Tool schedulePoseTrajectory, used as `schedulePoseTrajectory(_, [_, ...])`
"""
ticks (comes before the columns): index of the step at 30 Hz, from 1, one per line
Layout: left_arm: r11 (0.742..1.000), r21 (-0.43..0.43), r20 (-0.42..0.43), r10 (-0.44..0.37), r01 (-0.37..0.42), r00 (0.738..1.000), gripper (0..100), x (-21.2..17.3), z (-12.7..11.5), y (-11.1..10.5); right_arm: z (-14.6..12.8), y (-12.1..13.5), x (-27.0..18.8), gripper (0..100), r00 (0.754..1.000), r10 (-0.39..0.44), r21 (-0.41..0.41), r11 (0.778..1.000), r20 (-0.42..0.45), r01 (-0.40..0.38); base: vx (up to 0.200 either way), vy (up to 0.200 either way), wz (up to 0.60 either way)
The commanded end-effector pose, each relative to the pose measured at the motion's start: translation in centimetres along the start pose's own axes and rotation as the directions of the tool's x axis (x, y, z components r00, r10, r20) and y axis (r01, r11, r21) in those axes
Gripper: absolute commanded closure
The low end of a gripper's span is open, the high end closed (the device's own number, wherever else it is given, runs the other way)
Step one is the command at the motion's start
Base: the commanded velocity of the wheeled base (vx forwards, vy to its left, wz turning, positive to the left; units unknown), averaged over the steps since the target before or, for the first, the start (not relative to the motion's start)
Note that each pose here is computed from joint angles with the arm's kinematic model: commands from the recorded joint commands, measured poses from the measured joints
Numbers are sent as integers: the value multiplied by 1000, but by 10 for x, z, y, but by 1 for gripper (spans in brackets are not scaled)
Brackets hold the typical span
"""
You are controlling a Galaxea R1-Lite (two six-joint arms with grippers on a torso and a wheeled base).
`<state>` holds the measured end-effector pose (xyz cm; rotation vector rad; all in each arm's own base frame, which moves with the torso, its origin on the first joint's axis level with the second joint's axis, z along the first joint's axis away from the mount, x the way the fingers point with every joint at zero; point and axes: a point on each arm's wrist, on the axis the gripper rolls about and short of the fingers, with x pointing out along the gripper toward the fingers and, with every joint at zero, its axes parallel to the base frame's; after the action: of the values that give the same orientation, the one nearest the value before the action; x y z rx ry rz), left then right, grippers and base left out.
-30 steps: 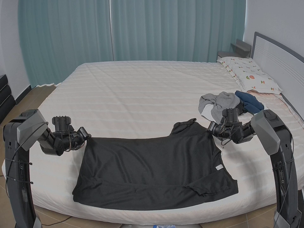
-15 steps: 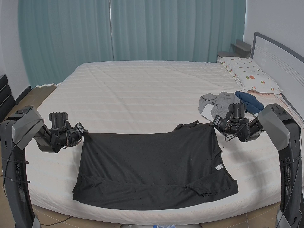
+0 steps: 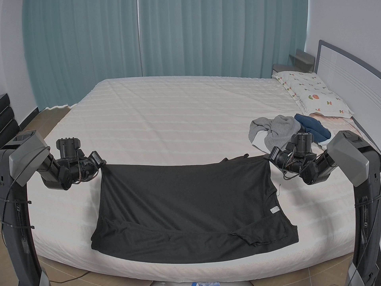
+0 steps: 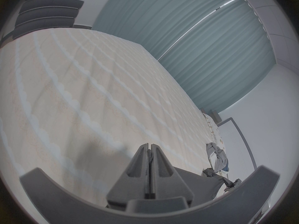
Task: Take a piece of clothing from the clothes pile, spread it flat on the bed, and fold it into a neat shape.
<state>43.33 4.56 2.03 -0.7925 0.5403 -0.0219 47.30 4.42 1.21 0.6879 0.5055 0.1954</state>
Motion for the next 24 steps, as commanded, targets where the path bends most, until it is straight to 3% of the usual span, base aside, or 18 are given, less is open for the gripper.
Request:
schedulePoseTrajectory(1, [1000,30,2,-6,6,1000,100,-11,3,-4,8,8,-17,100,1000,21,1,1000,-7,-21,0,0,0])
schedulePoseTrajectory(17, [985,170,-46,-3,11,999,100,-31,-3,5,7,7,-61,100,996,38,22,999,-84,-36,0,0,0])
schedulePoseTrajectory(19, [976,216,-66,-11,25,998,100,-34,-7,5,9,7,-63,100,996,37,24,999,-78,-35,0,0,0])
schedulePoseTrajectory(24, [974,227,-58,-7,21,998,100,-31,-10,6,17,5,-62,100,998,47,20,999,-28,-46,0,0,0])
